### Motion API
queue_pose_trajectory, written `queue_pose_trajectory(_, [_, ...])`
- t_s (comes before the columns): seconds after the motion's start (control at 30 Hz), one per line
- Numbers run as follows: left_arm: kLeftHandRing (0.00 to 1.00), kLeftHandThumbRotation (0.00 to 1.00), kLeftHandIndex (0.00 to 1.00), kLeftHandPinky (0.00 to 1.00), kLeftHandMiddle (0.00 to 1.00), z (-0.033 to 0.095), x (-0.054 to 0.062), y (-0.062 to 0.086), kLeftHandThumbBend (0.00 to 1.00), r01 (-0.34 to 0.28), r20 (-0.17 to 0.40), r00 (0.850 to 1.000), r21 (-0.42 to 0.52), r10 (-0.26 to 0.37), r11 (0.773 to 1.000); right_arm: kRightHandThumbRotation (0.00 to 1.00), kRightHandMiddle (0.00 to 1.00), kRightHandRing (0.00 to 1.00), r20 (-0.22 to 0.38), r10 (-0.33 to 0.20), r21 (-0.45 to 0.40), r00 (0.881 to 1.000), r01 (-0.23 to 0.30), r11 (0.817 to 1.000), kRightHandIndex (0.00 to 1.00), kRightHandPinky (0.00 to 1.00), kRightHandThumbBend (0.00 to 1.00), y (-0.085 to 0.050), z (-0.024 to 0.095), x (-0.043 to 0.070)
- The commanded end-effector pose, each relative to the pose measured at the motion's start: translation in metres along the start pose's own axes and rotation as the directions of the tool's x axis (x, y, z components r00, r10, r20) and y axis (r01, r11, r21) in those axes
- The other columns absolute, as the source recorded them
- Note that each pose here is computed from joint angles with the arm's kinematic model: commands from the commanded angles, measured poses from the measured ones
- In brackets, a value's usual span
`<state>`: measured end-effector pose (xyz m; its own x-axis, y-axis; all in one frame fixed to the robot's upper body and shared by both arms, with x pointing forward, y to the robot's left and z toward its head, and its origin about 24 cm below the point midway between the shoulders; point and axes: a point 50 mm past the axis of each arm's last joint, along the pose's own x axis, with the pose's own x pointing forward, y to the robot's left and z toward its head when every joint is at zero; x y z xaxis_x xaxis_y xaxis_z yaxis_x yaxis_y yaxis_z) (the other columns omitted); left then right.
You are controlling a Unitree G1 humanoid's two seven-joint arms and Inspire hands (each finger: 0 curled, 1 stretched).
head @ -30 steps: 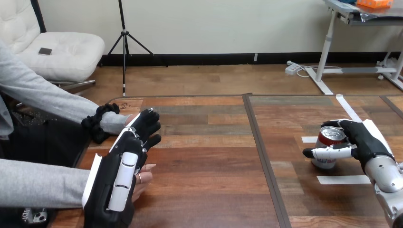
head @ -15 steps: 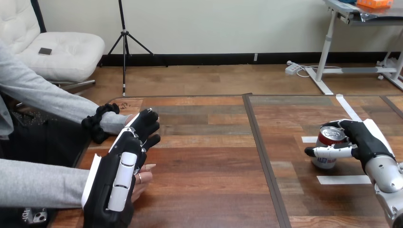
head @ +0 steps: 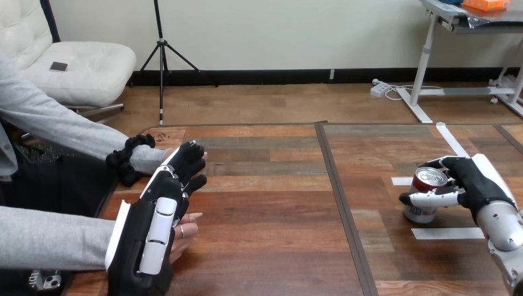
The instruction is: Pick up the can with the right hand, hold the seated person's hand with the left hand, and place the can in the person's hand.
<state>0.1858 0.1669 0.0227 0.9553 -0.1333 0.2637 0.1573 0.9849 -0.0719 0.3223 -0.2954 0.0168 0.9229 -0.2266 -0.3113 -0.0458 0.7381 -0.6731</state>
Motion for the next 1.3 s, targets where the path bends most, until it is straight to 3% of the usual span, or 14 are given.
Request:
queue_pose_trajectory(0.0, [0.9,0.9,0.85,0.86,0.88,0.0127,0.0112,-0.0014,0.61,0.013,0.075,0.997,0.018,-0.014,1.0,0.0,0.6,0.58,0.085,-0.076,-0.027,0.994,0.078,0.997,0.64,0.53,0.72,-0.0208,0.0235,0.0064])
queue_pose_trajectory(0.57, [0.91,0.92,0.85,0.89,0.89,0.0129,0.0119,-0.0008,0.55,0.021,0.095,0.995,0.009,-0.021,1.0,0.0,0.51,0.47,0.094,-0.116,-0.07,0.989,0.123,0.99,0.52,0.42,0.73,-0.0234,0.0244,0.0064])
queue_pose_trajectory(1.27, [0.93,0.91,0.85,0.94,0.9,0.0137,0.0126,-0.0009,0.59,0.008,0.096,0.995,0.006,-0.009,1.0,0.0,0.46,0.42,0.127,-0.131,-0.071,0.983,0.141,0.988,0.45,0.37,0.83,-0.026,0.0256,0.0053])
